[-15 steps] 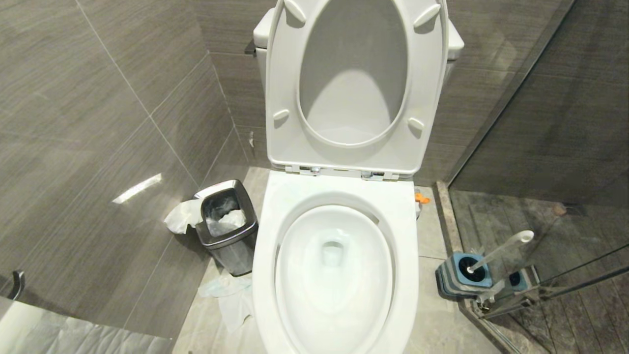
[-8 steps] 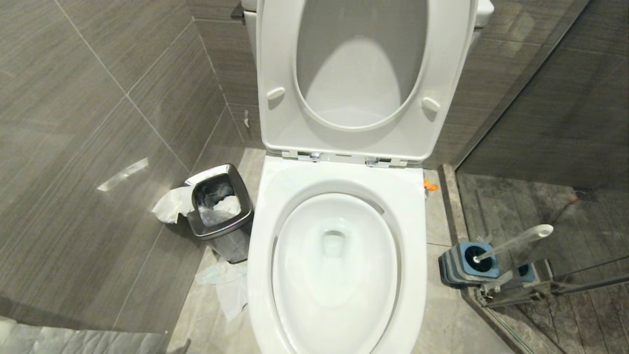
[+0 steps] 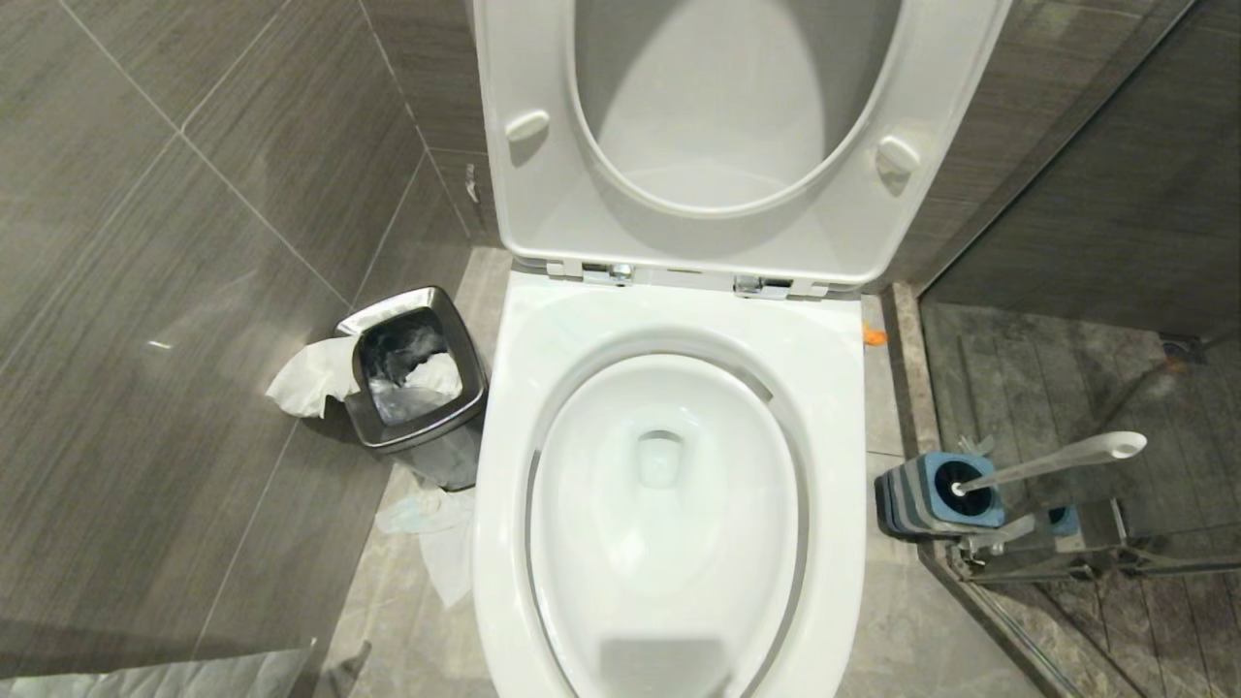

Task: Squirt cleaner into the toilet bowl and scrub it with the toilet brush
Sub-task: Pour in the cleaning agent

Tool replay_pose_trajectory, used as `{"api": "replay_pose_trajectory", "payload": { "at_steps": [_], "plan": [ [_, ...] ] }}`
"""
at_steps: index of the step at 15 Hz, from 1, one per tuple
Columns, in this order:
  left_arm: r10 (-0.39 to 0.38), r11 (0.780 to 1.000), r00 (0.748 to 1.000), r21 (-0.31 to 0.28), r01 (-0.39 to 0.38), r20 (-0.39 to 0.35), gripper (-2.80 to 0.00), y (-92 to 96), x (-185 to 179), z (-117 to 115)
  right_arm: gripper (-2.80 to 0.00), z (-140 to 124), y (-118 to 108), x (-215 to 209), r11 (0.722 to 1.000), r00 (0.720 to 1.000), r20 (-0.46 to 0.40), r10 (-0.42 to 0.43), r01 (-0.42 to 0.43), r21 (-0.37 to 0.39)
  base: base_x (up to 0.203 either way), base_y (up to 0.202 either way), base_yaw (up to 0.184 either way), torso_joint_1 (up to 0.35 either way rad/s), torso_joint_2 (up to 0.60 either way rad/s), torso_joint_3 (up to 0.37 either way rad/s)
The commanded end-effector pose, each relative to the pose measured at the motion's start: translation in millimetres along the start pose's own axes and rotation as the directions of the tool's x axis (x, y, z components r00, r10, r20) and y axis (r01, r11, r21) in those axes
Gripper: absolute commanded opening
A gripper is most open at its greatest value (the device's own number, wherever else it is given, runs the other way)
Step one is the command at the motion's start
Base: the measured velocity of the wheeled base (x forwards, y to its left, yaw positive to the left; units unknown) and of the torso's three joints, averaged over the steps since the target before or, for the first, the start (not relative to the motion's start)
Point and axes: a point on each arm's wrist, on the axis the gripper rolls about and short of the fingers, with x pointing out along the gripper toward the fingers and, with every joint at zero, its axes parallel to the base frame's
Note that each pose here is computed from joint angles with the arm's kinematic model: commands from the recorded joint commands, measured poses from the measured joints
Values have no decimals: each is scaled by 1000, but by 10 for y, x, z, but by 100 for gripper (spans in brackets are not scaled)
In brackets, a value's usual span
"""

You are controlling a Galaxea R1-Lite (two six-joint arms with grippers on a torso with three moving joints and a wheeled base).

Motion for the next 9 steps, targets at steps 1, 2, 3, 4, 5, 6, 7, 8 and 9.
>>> {"api": "replay_pose_trajectory", "payload": {
  "at_steps": [1, 2, 3, 4, 5, 6, 7, 8, 9],
  "plan": [
    [0, 1000, 1000, 0, 0, -1, -280, 0, 1, 0, -280, 0, 0, 0, 1000, 1000, 0, 0, 0, 0, 0, 0, 0, -1, -1, -189],
    [0, 1000, 1000, 0, 0, -1, -280, 0, 1, 0, -280, 0, 0, 0, 1000, 1000, 0, 0, 0, 0, 0, 0, 0, 12, -2, -202],
    [0, 1000, 1000, 0, 0, -1, -280, 0, 1, 0, -280, 0, 0, 0, 1000, 1000, 0, 0, 0, 0, 0, 0, 0, -2, 6, -206],
    [0, 1000, 1000, 0, 0, -1, -280, 0, 1, 0, -280, 0, 0, 0, 1000, 1000, 0, 0, 0, 0, 0, 0, 0, 7, 6, -199],
    [0, 1000, 1000, 0, 0, -1, -280, 0, 1, 0, -280, -2, 0, 0, 1000, 1000, -2, 0, 0, 0, 0, 0, 0, 10, 1, -206],
    [0, 1000, 1000, 0, 0, -1, -280, 0, 1, 0, -280, -2, 0, 0, 1000, 1000, -2, 0, 0, 0, 0, 0, 0, 6, 2, -189],
    [0, 1000, 1000, 0, 0, -1, -280, 0, 1, 0, -280, -2, 0, 0, 1000, 1000, -2, 0, 0, 0, 0, 0, 0, -1, 1, -204],
    [0, 1000, 1000, 0, 0, -1, -280, 0, 1, 0, -280, -2, 0, 0, 1000, 1000, -2, 0, 0, 0, 0, 0, 0, 0, 10, -142],
    [0, 1000, 1000, 0, 0, -1, -280, 0, 1, 0, -280, -2, 0, 0, 1000, 1000, -2, 0, 0, 0, 0, 0, 0, 2, -2, -81]
  ]
}}
